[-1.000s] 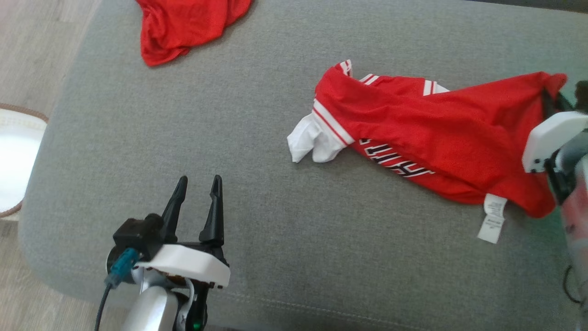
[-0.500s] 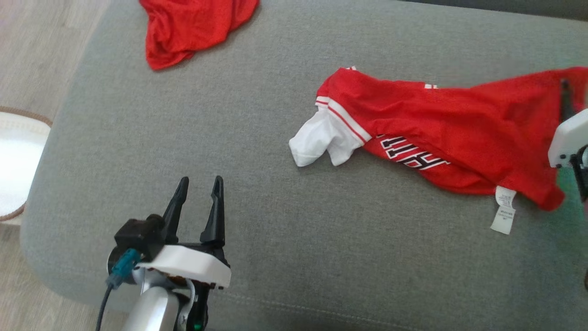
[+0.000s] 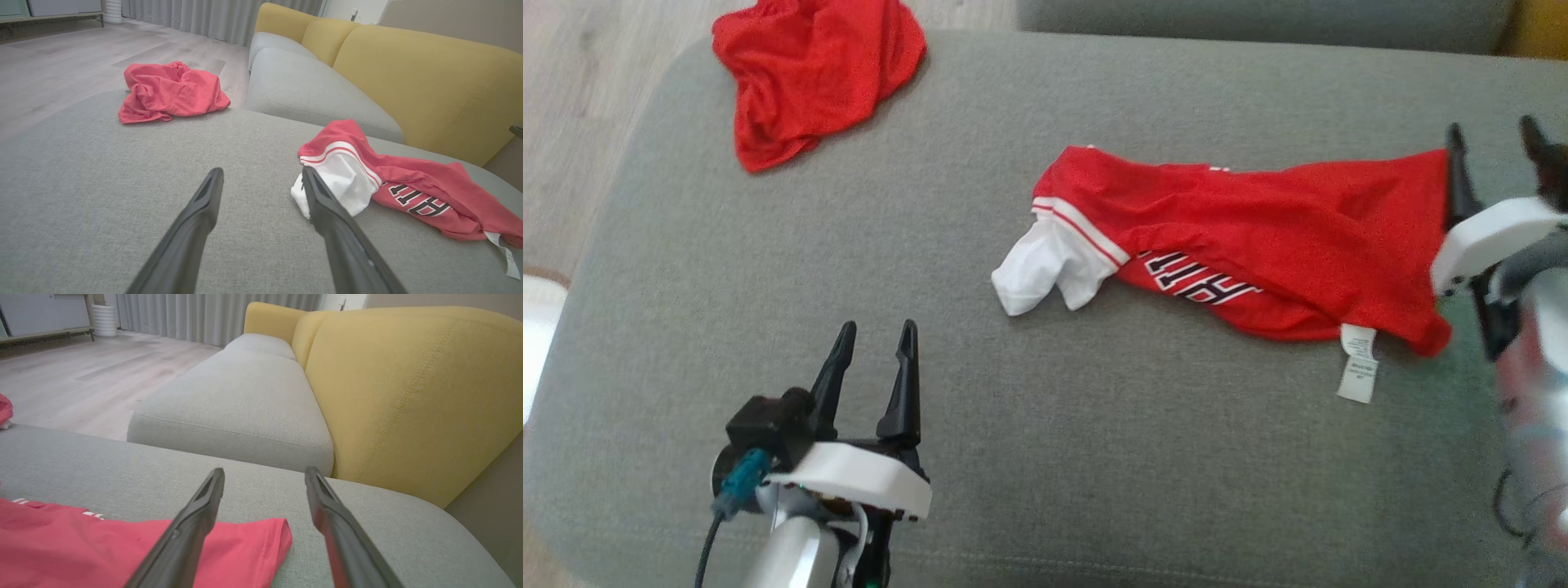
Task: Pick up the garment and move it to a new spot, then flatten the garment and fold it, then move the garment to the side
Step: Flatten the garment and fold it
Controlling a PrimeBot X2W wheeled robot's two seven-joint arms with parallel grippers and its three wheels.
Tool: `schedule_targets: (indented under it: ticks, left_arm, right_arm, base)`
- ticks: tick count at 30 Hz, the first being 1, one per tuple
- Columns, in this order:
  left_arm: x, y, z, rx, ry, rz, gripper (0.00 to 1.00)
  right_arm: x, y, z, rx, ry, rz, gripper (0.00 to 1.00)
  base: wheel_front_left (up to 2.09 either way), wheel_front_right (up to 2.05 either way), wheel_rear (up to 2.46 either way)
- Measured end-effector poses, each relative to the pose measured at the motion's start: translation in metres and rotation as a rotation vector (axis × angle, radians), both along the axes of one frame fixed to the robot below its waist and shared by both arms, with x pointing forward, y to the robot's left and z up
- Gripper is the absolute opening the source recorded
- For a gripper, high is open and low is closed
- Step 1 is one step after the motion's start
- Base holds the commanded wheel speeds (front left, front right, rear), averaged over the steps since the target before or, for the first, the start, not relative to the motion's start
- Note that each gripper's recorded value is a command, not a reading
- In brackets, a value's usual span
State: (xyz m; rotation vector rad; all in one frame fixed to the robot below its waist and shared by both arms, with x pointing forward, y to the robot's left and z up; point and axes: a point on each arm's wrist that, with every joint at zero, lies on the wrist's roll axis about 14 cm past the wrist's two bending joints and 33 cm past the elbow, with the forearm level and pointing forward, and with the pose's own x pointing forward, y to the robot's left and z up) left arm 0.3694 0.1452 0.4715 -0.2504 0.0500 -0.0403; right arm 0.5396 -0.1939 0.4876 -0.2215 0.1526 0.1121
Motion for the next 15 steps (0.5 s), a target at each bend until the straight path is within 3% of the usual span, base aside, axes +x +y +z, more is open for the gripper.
schedule_targets:
  ticks: [7,15]
  left_arm:
    - [-0.005,-0.01,0.007,-0.006,-0.022,-0.028,1.0]
    - [-0.005,-0.014,0.011,-0.006,-0.035,-0.037,1.0]
  right_arm:
    - [-0.041,0.013,0.011,0.083,-0.091,0.002,1.0]
    - [-0.096,0.016,-0.004,0.151,-0.108,-0.029,1.0]
  base:
    - [0.0,0.0,0.0]
    - [0.0,0.0,0.0]
